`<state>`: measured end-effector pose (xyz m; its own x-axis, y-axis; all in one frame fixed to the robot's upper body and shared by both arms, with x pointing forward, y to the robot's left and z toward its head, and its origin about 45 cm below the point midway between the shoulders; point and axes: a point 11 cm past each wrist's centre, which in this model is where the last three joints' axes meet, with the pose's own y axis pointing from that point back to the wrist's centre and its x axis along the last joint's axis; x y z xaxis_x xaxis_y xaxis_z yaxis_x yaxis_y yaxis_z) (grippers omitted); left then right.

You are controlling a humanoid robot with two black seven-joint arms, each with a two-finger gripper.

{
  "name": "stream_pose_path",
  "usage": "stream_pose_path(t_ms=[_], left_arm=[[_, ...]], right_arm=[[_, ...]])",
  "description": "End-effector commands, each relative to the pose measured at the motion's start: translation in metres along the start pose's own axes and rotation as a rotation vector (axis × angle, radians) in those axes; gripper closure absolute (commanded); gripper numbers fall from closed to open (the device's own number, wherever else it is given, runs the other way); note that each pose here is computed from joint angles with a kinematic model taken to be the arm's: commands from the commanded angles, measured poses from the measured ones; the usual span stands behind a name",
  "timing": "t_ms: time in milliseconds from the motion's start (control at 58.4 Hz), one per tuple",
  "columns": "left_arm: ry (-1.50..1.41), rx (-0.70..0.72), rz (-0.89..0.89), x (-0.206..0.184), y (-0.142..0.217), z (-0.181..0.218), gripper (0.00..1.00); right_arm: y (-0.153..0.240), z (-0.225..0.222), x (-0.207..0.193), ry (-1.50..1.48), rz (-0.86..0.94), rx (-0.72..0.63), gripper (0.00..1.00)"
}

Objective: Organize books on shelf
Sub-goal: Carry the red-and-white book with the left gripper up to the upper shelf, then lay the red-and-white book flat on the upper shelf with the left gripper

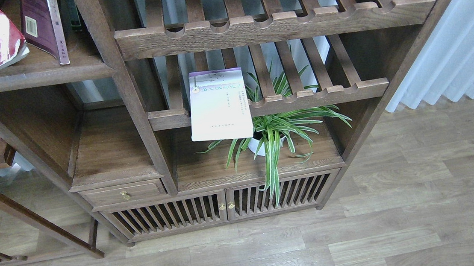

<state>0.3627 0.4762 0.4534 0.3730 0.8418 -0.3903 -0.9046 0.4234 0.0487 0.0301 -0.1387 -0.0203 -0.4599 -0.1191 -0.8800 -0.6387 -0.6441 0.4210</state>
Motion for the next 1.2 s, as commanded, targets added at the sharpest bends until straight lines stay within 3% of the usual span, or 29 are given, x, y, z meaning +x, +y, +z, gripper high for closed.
stream_pose_path(t_ms=[0,308,771,1182], left_arm=[[-0.090,-0.007,0.031,-0.002,-0.012,0.028,0.88],[-0.241,0.019,0.070,-0.018,-0.041,0.070,0.87],[-0.206,0.082,0.036,-0.033,-0.126,0.045,0.87],[-0.239,0.135,0.033,-0.048,-0.171,0.022,0.85]], right_arm=[[0.000,-0.002,-0.001,0.001,-0.003,0.005,0.10],[-0.001,-0.002,-0.002,0.002,-0.007,0.007,0.10],[-0.001,-0.003,-0.003,0.003,-0.009,0.008,0.10],[-0.001,-0.003,-0.002,0.003,-0.007,0.008,0.10]])
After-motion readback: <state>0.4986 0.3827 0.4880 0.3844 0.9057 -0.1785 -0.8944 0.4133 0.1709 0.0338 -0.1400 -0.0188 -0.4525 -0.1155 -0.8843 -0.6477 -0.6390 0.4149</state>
